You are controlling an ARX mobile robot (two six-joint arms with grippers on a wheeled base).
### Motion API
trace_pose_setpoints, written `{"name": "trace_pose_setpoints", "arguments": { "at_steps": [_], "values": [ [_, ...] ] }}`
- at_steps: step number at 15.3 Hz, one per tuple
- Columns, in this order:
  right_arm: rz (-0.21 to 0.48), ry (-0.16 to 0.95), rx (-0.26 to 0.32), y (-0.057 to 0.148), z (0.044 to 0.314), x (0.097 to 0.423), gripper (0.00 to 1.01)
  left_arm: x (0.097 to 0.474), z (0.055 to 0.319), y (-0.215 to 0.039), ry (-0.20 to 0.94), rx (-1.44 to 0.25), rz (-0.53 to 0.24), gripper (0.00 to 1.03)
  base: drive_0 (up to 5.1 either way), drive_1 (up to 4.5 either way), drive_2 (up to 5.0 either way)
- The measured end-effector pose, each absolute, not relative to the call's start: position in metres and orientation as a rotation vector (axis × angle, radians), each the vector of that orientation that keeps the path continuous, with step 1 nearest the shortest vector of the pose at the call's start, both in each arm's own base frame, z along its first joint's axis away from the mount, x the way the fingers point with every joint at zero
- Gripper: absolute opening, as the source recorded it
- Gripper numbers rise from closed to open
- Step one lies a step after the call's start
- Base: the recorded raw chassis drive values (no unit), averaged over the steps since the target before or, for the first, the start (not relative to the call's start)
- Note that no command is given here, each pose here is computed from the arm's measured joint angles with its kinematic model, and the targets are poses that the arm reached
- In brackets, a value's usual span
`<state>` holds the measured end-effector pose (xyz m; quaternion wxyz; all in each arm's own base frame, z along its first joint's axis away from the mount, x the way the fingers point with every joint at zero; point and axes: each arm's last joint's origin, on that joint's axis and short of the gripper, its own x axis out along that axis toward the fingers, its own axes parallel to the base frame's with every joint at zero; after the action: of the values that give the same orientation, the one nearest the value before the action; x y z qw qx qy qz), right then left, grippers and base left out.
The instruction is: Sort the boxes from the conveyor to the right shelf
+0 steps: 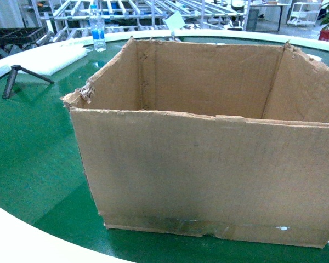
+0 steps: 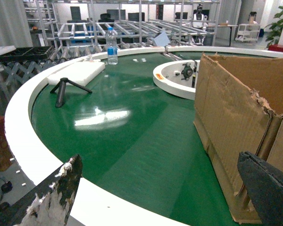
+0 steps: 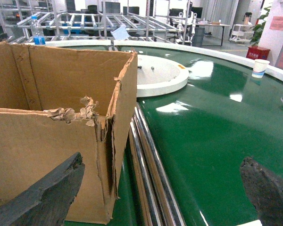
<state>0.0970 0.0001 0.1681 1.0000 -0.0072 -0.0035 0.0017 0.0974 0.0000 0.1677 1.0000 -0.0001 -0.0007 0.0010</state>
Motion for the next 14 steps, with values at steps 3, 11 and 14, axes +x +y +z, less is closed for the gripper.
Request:
{"name": "trace_pose_setpoints", "arguments": {
  "at_steps": [3, 11, 14],
  "values": [
    [0.003, -0.007, -0.014, 0.0001, 0.1681, 0.097, 0.98, 0.0974, 0.1677, 0.0, -0.001, 0.0, 0.002, 0.98, 0.0, 0.0, 0.0],
    [0.003, -0.007, -0.014, 0.0001, 0.1681, 0.097, 0.98, 0.0974, 0.1677, 0.0, -0.001, 0.0, 0.002, 0.98, 0.0, 0.0, 0.0],
    [0.003, -0.007, -0.014, 0.0001, 0.1681, 0.097, 0.98, 0.0974, 0.1677, 0.0, -0.001, 0.0, 0.002, 0.98, 0.0, 0.0, 0.0]
  ]
}}
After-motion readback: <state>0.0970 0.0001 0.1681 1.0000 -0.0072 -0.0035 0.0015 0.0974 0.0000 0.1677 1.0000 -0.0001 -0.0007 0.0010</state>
